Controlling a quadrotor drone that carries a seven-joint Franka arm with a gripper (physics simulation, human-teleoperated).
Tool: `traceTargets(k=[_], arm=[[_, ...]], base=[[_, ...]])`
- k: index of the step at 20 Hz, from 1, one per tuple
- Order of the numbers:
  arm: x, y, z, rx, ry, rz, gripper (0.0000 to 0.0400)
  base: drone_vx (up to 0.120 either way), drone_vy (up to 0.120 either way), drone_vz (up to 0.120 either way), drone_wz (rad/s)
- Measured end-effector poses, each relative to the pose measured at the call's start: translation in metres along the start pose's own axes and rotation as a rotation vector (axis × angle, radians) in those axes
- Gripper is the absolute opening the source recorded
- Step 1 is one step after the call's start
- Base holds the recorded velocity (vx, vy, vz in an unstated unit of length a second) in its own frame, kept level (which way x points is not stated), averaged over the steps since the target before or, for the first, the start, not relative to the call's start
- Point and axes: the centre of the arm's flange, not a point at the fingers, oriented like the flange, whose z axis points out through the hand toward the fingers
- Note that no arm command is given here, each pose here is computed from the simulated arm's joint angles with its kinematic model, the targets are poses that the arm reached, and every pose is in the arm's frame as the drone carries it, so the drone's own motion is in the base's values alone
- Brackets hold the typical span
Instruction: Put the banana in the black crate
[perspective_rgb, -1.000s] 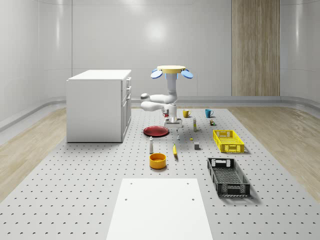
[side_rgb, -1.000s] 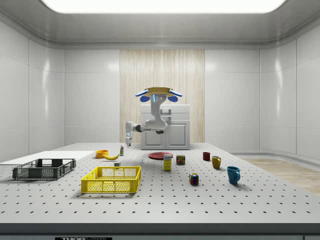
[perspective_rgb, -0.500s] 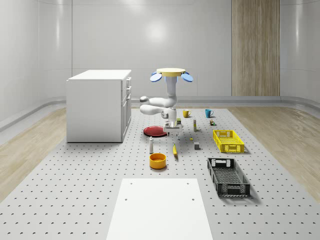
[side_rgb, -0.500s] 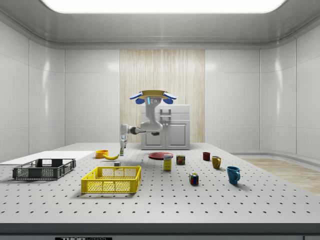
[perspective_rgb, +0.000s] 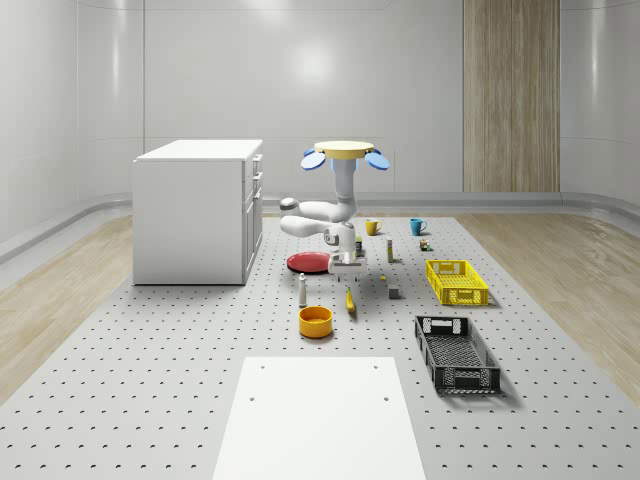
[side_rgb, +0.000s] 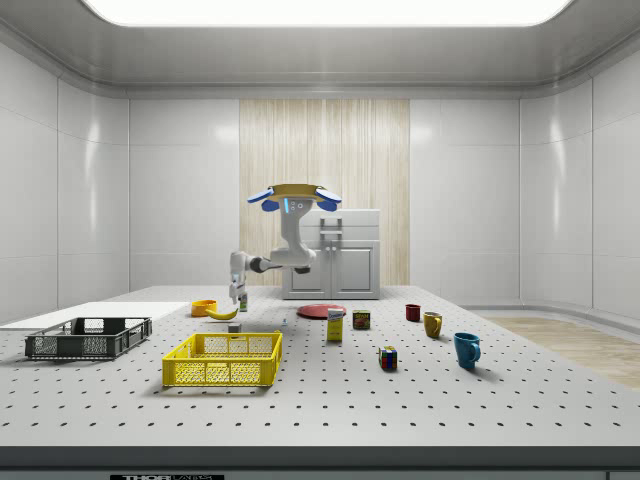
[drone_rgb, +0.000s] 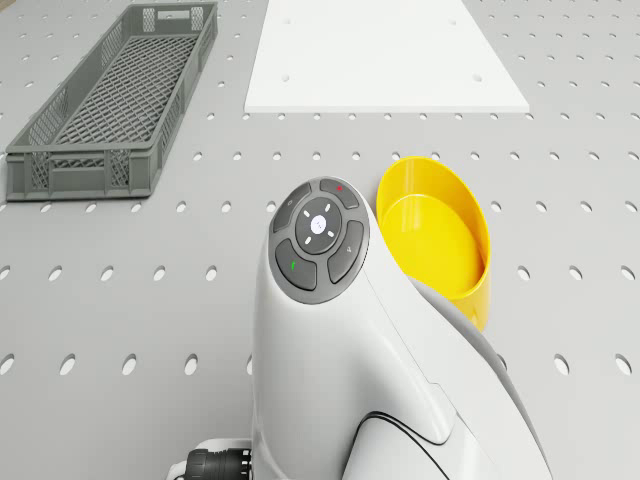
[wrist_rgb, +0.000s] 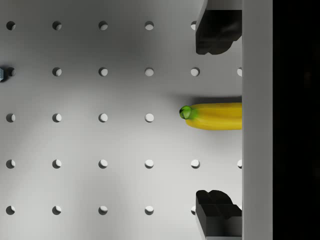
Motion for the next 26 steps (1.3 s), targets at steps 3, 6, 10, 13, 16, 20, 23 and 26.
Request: traceTargets(k=[3,6,10,13,16,20,23,26], arm=[[0.000,0.000,0.000,0.000,0.000,0.000,0.0400],[0.000,0.000,0.000,0.000,0.000,0.000,0.0400],[0.000,0.000,0.000,0.000,0.000,0.000,0.0400],[0.000,0.000,0.000,0.000,0.000,0.000,0.0400],[0.000,0.000,0.000,0.000,0.000,0.000,0.0400],[0.000,0.000,0.003,0.000,0.000,0.000,0.0400],[0.000,0.000,0.012,0.000,0.000,0.000,0.0400],[0.002,-0.001,0.020,0.000,0.000,0.000,0.0400]], base=[[0.120,0.000,-0.067,0.000],[0.120,0.053,0.000,0.000],[0.120,0.000,0.000,0.000],[0.120,0.000,0.000,0.000],[0.013,0.000,-0.107,0.000],[0.000,0.000,-0.050,0.000],[0.000,0.000,0.000,0.000],[0.000,0.000,0.000,0.000]])
